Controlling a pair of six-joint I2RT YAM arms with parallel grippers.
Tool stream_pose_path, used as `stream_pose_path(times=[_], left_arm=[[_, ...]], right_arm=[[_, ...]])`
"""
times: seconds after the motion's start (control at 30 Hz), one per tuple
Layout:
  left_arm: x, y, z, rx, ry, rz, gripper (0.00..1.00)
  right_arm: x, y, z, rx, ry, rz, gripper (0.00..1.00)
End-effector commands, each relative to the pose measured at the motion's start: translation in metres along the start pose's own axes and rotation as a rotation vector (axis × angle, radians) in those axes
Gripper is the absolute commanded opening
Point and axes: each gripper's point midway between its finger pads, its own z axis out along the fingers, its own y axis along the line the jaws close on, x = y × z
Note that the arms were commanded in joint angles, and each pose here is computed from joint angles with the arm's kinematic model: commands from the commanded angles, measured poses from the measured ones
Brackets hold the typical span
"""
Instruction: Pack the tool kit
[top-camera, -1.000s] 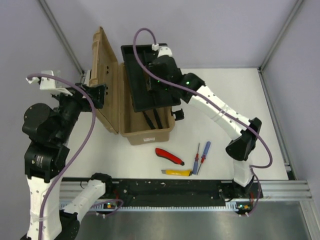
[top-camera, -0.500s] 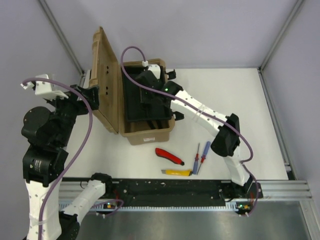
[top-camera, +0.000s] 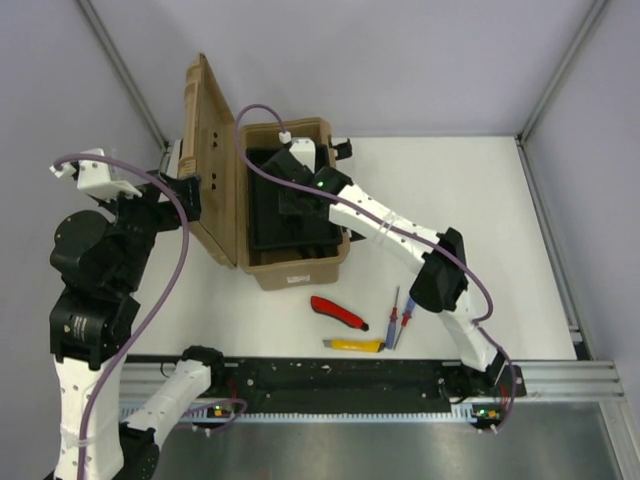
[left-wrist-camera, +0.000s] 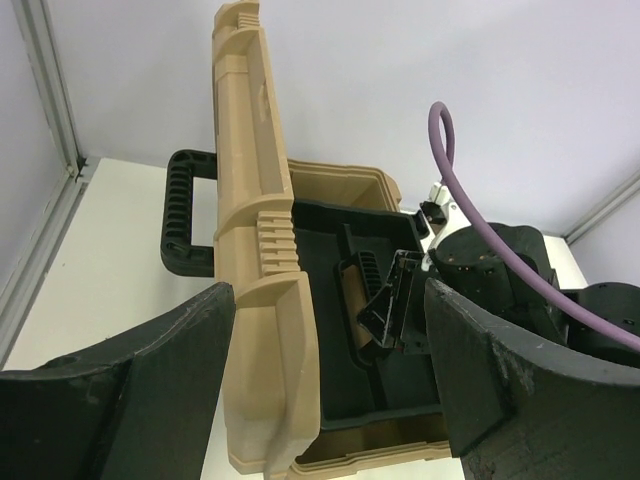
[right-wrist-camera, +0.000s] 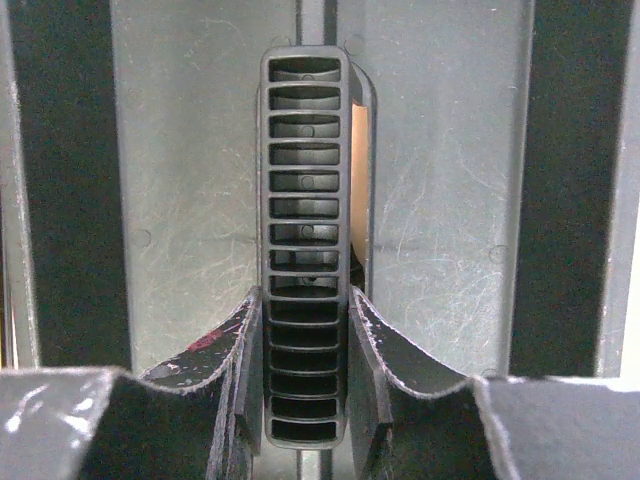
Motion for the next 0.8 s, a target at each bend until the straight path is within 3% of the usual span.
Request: stream_pose_path(times=[0.0, 0.77], left_arm=[[-0.005, 0.0, 0.001, -0.002, -0.027, -0.008, 0.8], [-0.001, 0.006, 0.003, -0.026, -0.024, 0.014, 0.8]], right_arm=[[-0.018, 0.007, -0.02, 0.025, -0.08, -0.021, 0.0], [0.009, 0.028, 0.013, 0.024, -0.036, -0.047, 0.0]])
